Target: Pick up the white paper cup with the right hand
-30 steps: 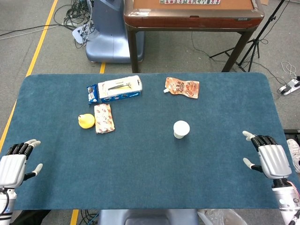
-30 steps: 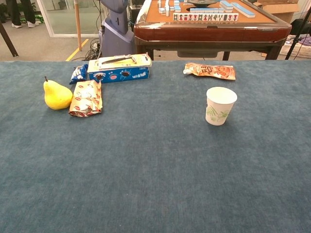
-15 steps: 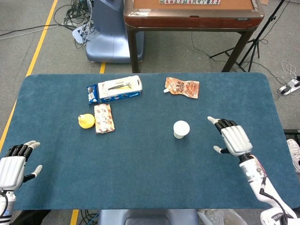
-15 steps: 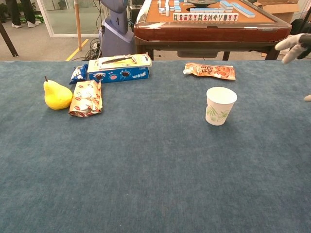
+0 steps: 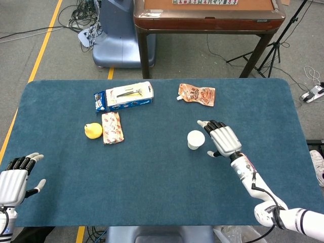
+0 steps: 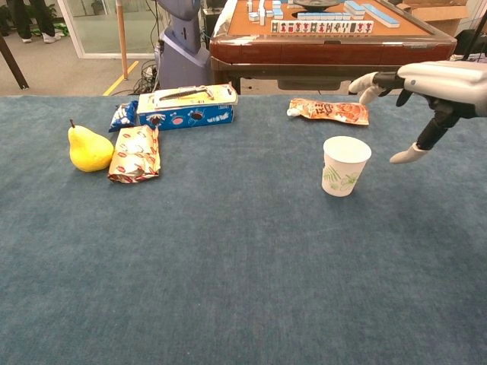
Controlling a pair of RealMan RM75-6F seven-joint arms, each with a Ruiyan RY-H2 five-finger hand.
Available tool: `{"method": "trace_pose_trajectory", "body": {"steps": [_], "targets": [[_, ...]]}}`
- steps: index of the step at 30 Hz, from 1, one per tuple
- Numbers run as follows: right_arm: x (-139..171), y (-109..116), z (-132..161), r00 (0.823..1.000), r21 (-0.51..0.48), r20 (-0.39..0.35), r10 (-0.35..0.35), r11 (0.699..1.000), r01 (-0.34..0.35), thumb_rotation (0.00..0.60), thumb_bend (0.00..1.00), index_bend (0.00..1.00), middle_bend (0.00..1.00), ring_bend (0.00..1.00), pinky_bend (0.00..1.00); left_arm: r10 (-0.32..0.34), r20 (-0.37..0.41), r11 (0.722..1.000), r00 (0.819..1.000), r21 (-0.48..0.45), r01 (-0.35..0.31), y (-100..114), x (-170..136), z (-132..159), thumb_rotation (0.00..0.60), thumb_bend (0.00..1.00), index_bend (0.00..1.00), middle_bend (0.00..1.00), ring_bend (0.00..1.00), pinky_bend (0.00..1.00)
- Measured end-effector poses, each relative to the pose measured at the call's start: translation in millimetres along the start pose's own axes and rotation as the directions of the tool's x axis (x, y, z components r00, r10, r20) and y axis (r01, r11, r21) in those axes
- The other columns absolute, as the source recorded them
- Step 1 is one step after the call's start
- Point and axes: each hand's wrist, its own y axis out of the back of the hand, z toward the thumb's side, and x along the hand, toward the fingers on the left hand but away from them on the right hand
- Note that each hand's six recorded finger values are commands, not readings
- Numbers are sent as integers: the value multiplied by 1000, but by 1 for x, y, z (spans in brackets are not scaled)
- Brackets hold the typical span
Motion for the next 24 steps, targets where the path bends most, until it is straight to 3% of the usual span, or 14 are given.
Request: {"method": "trace_pose_trajectory", "body": {"steps": [9,24], "targets": [[-34,-19,18,999,-11,-28,44,999,-44,600,73,98,214,113,231,-5,5,1000,1000,4,5,-1,2,2,600,198,249,220,211,176],[-60,-37,28,996,-26,-28,80,996,-81,600,75,99,257,148,230,-10,-6,1000,1000,6,10,-2,1,-1,600,198,249,220,211,175]]}}
